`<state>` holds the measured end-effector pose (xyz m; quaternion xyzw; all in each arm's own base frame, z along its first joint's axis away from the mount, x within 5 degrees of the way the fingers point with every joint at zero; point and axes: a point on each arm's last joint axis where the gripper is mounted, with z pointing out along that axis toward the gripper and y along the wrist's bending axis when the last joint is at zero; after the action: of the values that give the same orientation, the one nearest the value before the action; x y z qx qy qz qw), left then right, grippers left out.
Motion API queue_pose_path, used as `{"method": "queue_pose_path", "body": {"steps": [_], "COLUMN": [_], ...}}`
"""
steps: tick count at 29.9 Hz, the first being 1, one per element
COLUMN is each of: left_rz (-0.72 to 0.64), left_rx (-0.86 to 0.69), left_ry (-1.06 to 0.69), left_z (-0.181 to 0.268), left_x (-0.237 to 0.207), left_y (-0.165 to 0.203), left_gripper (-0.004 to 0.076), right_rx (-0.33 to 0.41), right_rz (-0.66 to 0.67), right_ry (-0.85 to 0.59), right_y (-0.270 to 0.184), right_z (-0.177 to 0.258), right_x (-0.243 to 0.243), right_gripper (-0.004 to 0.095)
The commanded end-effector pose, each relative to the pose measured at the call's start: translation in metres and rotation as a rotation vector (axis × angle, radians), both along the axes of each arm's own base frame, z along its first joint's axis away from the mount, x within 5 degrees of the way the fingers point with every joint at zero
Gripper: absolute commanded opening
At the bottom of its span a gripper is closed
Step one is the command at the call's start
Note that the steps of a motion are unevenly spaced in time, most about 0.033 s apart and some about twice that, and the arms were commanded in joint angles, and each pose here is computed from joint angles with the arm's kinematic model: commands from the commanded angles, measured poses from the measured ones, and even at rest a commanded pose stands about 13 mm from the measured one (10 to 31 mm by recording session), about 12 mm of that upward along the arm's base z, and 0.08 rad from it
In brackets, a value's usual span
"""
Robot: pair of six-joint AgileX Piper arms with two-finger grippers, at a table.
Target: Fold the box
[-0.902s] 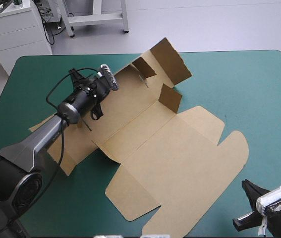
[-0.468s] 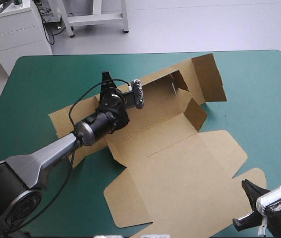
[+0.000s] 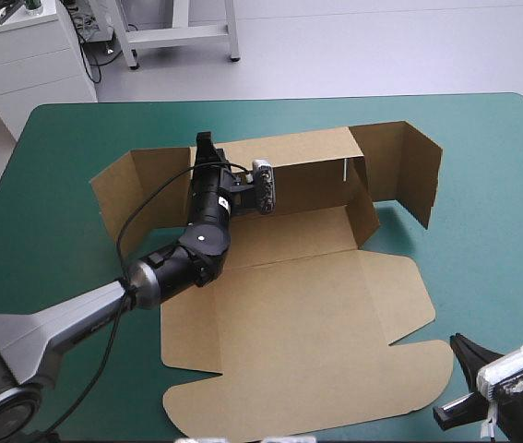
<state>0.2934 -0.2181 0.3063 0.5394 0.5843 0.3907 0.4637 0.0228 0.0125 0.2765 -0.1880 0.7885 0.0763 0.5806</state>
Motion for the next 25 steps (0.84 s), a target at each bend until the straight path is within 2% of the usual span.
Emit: {"method": "queue_pose_path", "body": {"steps": [1, 7, 14, 25], "left_rz": [-0.051, -0.079, -0.178, -0.151], "left_rx": [-0.063, 0.004, -0.004, 0.043], "left_ry": [-0.126, -0.102, -0.045, -0.05], "left_z": [0.029, 0.005, -0.003, -0.009], "left_x": [-0.018, -0.03, -0.034, -0.031], "left_y": [0.007, 0.013, 0.004, 0.005], "left_gripper": [-0.0032, -0.0032, -0.0032, -0.0032], "right_rx": [0.023, 0.023, 0.023, 0.045], "right_rz": [-0.004, -0.004, -0.004, -0.009], "right_ry": [-0.083, -0.083, -0.083, -0.072], "right_y": [0.0, 0.0, 0.0, 0.0], "right_z": [0.013, 0.013, 0.013, 0.013], "right_x": [0.002, 0.002, 0.002, 0.002], "right_gripper": [-0.0023, -0.0023, -0.0023, -0.0021]}}
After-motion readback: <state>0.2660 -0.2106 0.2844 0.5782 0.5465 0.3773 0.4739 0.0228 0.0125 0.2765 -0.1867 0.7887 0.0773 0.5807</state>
